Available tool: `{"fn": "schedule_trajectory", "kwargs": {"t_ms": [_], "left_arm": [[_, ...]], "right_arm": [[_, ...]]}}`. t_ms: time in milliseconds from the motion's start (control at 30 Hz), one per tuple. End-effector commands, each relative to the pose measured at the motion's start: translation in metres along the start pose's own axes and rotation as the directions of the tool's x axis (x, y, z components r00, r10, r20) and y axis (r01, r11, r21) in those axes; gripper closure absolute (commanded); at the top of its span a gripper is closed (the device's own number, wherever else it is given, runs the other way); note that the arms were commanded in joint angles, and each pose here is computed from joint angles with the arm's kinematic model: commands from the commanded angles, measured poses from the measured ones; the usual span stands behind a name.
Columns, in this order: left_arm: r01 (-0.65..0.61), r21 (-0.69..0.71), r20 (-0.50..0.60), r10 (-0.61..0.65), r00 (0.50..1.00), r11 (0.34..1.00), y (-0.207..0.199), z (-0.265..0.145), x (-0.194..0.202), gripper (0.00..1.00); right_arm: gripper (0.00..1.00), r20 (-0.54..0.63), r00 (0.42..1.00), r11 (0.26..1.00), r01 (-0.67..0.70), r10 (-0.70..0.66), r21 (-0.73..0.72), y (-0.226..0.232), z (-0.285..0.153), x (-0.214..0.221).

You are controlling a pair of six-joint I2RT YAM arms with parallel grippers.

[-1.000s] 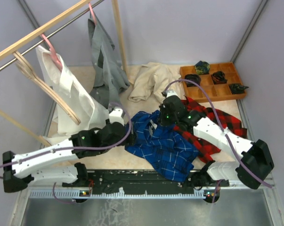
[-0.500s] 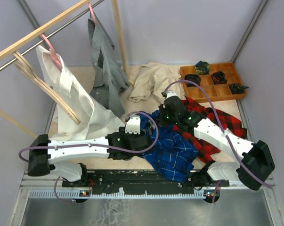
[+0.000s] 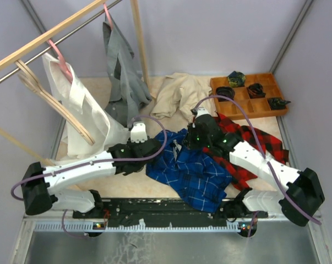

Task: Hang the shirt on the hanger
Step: Adjust the shirt at the center of the board.

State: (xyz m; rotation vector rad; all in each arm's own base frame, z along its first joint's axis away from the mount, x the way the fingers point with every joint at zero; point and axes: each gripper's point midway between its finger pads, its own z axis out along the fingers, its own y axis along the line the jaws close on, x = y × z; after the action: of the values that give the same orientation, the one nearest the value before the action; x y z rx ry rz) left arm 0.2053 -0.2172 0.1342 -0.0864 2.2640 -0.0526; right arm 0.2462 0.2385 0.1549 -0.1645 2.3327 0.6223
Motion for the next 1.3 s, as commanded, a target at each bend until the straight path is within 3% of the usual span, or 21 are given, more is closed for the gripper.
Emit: {"fn": "schedule_trajectory", "kwargs": {"t_ms": [0,67,200,400,467,633,733,867,900,1033,1267], "left_arm": [[0.03,0.086,0.024,-0.032,0.999,0.996,-0.006,0.0,-0.02,0.64],[0.032,0.095,0.016,-0.034,0.999,0.995,-0.004,0.002,-0.018,0.69],[0.03,0.17,-0.047,-0.022,0.999,0.985,-0.014,0.002,0.0,0.68],[0.073,0.222,-0.112,-0.049,0.993,0.972,-0.024,-0.008,0.022,0.49],[0.087,0.213,-0.109,-0.064,0.992,0.973,-0.024,-0.014,0.025,0.48],[0.158,0.149,-0.029,-0.155,0.987,0.976,-0.016,-0.045,0.019,0.49],[0.168,0.162,0.002,-0.17,0.985,0.972,-0.02,-0.058,0.017,0.44],[0.107,0.23,0.038,-0.119,0.992,0.967,-0.044,-0.066,0.016,0.31],[0.085,0.236,0.061,-0.102,0.993,0.968,-0.056,-0.064,0.013,0.22],[0.066,0.138,0.136,-0.085,0.987,0.988,-0.049,-0.048,0.012,0.11],[0.064,0.078,0.167,-0.077,0.983,0.995,-0.061,-0.024,0.01,0.15]], "right_arm": [[1.0,0.048,0.998,0.998,-0.026,0.029,-0.054,0.01,-0.007,-0.011],[1.0,0.047,0.998,0.998,-0.028,0.03,-0.058,0.01,-0.007,-0.01],[1.0,0.044,0.999,0.998,-0.028,0.031,-0.057,0.01,-0.007,-0.009],[1.0,0.042,0.999,0.998,-0.028,0.03,-0.055,0.008,-0.005,-0.007],[1.0,0.038,0.999,0.998,-0.028,0.031,-0.055,0.008,-0.003,-0.005],[0.99,0.035,0.999,0.998,-0.027,0.029,-0.055,0.008,-0.002,-0.004],[0.99,0.033,0.999,0.998,-0.028,0.03,-0.056,0.008,-0.001,-0.004],[0.99,0.032,0.999,0.998,-0.026,0.028,-0.055,0.008,-0.001,-0.003],[0.98,0.03,0.999,0.998,-0.026,0.028,-0.054,0.007,-0.001,-0.003],[0.98,0.028,0.999,0.998,-0.027,0.028,-0.057,0.007,-0.002,-0.001],[0.98,0.022,0.999,0.998,-0.026,0.027,-0.061,0.007,-0.001,0.0]]}}
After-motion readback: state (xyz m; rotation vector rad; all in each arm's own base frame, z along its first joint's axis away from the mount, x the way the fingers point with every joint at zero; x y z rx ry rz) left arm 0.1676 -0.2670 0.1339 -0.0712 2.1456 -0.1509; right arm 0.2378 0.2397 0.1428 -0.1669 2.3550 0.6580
